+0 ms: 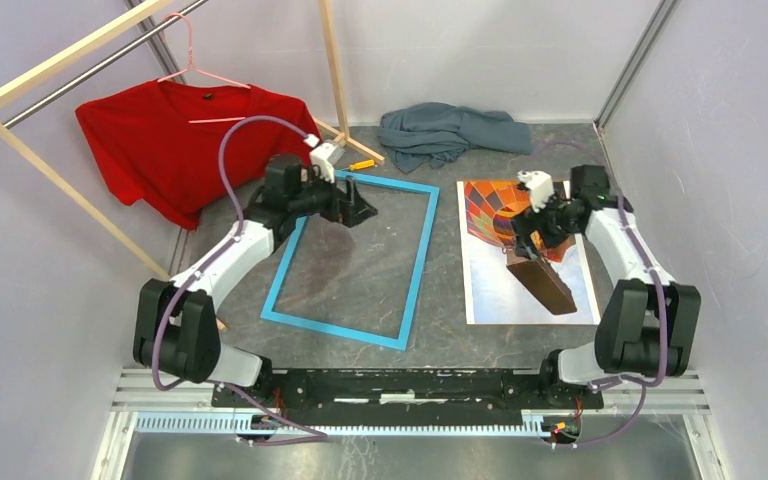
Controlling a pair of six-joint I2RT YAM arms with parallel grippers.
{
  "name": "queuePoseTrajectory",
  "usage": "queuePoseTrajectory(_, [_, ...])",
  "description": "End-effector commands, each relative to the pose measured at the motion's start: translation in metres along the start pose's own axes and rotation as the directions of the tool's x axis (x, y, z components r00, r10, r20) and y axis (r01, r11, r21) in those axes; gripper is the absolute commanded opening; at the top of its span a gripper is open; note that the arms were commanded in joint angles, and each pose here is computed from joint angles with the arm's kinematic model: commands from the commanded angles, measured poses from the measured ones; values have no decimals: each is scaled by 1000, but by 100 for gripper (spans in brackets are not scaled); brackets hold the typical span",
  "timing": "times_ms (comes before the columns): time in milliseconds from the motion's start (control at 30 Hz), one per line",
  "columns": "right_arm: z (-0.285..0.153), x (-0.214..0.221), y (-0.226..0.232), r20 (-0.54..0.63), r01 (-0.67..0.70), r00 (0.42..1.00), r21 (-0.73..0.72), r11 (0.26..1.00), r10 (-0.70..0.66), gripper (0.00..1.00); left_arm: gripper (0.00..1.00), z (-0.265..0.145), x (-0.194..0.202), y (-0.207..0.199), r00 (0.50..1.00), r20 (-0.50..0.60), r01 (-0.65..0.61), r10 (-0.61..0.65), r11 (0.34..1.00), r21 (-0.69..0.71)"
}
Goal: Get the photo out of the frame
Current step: Place the photo frame item at the center of the board, then move the photo to the photo frame.
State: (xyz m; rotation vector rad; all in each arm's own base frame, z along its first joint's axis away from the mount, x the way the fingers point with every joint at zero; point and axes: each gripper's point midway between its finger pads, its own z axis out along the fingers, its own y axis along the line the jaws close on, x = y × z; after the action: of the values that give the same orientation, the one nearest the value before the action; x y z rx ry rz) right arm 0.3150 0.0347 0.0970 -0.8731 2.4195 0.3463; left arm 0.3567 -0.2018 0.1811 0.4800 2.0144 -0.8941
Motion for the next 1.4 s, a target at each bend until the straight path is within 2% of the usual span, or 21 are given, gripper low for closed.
queuePoseTrajectory(0, [-23,21,-14,45,-31,999,29,999,30,98,100,20,-21,-37,982,-2,-190,190,982,19])
queuePoseTrajectory(300, [-43,72,-41,76,-178,982,66,982,173,98,100,88,12,-96,967,-147,-189,207,974,129])
queuePoseTrajectory(500, [-50,71,-56,172,-232,964,157,960,205,98,100,133,40,-132,963,-251,-63,104,984,166])
queuePoseTrajectory(633, [-54,77,-64,165,-237,965,226,945,202,98,100,158,61,-162,946,-322,43,22,980,192])
queuePoseTrajectory(933, [-41,95,-62,179,-327,937,153,933,299,98,100,163,117,-228,898,-441,139,-11,956,258])
queuePoseTrajectory(1233, [-41,98,-62,192,-340,932,158,927,309,97,100,159,159,-233,867,-498,135,3,961,240])
queuePoseTrajectory(1367, [-40,98,-63,198,-347,929,160,924,314,97,100,154,160,-233,870,-492,117,21,961,248])
